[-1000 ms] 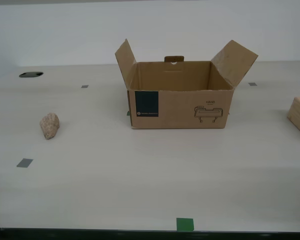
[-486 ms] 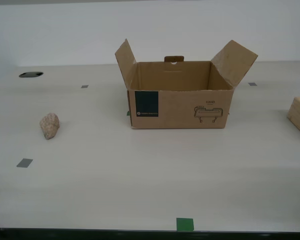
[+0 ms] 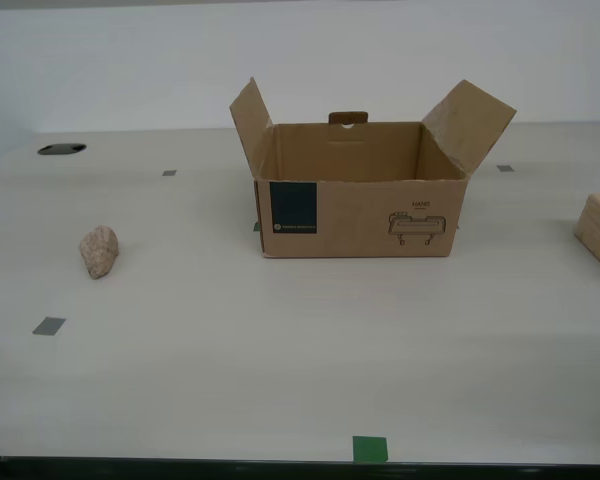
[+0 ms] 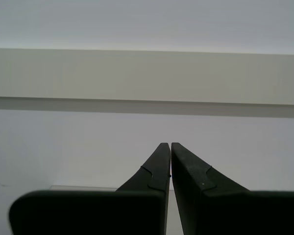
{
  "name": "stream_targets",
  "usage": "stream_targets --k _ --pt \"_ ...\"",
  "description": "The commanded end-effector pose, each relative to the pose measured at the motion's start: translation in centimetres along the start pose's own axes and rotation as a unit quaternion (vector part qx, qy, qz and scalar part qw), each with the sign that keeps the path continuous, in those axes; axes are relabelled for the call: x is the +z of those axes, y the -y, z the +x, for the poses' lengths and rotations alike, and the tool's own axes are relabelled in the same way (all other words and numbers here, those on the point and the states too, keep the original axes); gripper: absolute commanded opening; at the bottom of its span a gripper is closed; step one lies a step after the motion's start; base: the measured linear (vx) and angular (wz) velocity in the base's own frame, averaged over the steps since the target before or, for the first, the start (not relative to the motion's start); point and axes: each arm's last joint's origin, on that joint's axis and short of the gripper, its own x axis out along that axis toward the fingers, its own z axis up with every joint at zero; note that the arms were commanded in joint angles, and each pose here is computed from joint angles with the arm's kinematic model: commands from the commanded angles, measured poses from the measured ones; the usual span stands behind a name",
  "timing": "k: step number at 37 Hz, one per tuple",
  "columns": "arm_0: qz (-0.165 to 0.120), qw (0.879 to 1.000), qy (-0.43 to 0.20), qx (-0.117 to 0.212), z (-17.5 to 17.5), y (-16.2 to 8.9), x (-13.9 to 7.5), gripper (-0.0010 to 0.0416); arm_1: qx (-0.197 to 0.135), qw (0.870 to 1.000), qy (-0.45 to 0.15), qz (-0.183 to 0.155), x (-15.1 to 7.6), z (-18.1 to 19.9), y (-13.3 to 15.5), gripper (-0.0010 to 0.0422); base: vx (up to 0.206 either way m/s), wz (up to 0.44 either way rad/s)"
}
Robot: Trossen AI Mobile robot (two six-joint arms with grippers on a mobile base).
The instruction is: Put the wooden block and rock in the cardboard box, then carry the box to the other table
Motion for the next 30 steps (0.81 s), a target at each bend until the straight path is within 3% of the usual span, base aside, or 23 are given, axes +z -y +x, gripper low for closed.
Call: stream_targets --k 1,30 --pt "0.001 1.000 0.002 -0.001 0.00 0.01 0.06 0.0000 0.000 1.000 0.003 0.001 0.09 0.00 0.01 0.0000 0.000 0.000" --pt "0.001 1.000 0.002 -0.001 0.00 0.01 0.06 0.0000 0.000 1.000 0.006 0.007 0.18 0.01 0.01 0.0000 0.000 0.000"
